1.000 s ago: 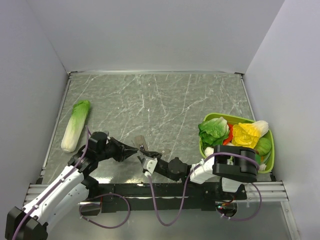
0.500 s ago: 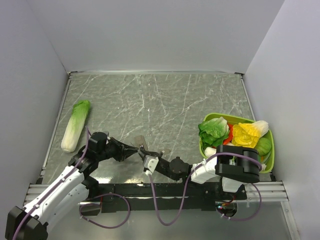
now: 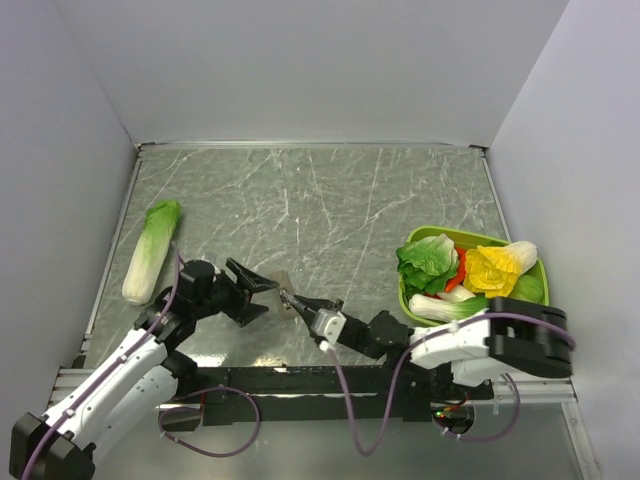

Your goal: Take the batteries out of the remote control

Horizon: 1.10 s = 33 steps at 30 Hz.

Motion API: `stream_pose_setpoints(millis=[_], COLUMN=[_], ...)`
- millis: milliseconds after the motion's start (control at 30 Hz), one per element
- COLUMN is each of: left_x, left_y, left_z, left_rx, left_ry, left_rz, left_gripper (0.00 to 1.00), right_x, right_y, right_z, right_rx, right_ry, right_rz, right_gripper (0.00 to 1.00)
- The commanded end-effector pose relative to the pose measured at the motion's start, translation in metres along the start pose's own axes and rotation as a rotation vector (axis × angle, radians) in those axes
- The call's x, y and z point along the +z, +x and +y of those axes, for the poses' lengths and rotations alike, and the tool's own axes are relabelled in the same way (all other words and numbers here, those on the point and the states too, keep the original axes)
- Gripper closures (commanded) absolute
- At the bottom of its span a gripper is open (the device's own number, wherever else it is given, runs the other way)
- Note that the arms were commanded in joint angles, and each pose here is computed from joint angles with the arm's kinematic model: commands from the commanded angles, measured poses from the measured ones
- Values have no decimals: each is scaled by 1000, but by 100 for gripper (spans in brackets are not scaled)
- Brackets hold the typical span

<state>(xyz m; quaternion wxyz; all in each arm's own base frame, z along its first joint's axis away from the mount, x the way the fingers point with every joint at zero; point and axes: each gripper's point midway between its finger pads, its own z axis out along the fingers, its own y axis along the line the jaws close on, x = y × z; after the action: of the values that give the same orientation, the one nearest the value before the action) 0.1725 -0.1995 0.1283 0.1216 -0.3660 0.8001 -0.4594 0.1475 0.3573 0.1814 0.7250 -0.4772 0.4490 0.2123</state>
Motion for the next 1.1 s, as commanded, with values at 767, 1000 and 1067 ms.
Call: stream_pose_setpoints(millis=[767, 1000, 1067], left_x=[71, 82, 87], left_y=[-102, -92, -90], left_z=[1, 12, 15], left_rx=[557, 581, 577], left_ry=[-289, -257, -256], left_rz=[-225, -152, -128], left_gripper=[50, 56, 58], right_x=[-42, -40, -38], right_y=[0, 0, 5], right_z=[-24, -19, -20], right_rx=[-40, -10, -2], right_ry=[-454, -528, -526], right_rz=[127, 106, 135], right_gripper=[100, 100, 100])
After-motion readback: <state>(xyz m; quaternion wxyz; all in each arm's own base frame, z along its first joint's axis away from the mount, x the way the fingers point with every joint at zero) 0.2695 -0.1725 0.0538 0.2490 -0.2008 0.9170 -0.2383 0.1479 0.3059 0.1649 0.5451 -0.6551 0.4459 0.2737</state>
